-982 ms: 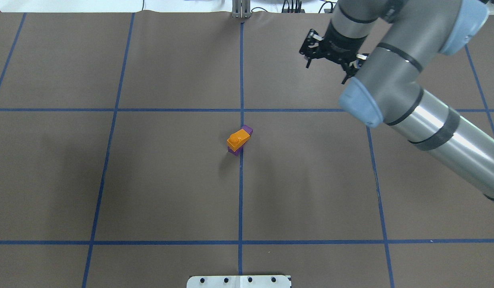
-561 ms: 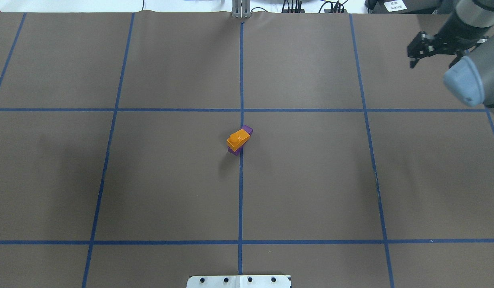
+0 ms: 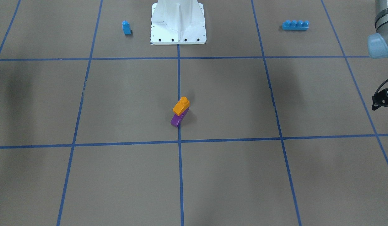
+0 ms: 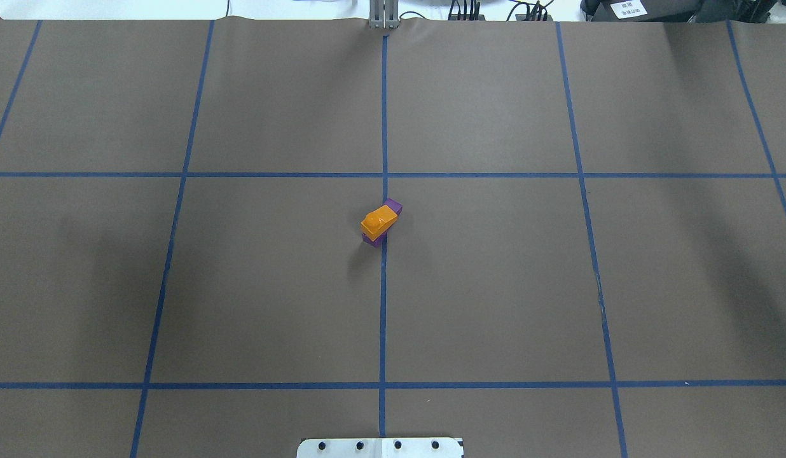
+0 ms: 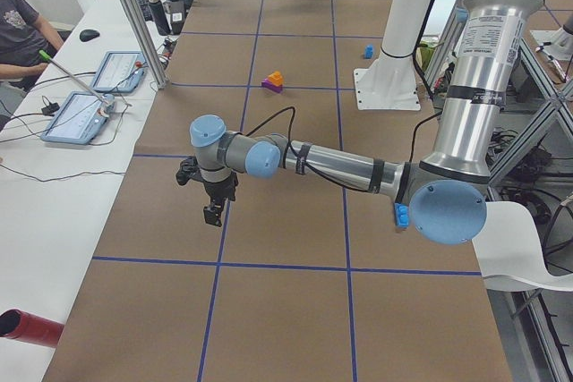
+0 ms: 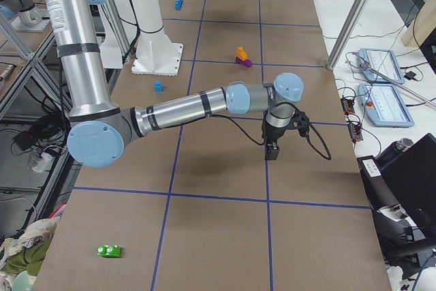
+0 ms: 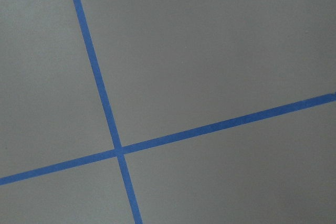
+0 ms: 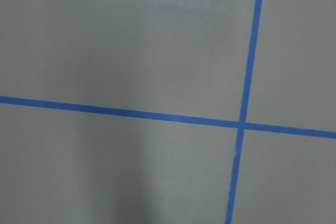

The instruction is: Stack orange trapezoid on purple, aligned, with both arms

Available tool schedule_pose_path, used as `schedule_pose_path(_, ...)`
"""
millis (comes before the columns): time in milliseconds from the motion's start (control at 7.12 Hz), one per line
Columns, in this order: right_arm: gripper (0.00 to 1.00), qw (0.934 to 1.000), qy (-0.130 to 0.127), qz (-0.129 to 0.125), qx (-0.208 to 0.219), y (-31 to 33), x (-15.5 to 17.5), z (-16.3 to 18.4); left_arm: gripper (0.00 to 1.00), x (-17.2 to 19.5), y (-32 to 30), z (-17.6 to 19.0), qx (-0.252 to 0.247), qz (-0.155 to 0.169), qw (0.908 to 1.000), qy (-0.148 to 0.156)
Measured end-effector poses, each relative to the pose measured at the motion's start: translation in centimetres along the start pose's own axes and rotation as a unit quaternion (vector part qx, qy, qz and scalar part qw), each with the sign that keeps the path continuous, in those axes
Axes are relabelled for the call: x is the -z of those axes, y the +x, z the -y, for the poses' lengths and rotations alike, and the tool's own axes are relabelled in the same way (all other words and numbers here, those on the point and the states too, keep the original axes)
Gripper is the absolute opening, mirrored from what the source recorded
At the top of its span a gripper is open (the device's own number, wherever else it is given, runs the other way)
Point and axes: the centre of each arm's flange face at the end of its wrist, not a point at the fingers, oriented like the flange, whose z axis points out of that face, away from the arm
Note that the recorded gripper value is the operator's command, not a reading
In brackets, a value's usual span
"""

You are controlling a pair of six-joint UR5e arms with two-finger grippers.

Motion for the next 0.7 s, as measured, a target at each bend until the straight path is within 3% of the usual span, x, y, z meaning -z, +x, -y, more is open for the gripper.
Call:
schedule_pose_path(281, 1.0, 0.9981, 0.046, 0.003, 0.042, 4.3, -1.9, -2.6, 1.0, 0.4, -2.2, -1.1, -0.004, 0.002, 1.0, 0.001)
schedule_pose_path(421, 1.0, 0.9977, 0.05, 0.004, 0.045, 5.0, -2.4, -3.3, 1.0, 0.7, -4.0, -1.9, -0.004, -0.003, 1.0, 0.002)
schedule_pose_path(702, 1.0, 0.9992, 0.038, 0.012, -0.007, 5.5, -3.0, -4.1, 1.0, 0.1, -7.1, -4.5, 0.004, -0.02, 0.9998, -0.006)
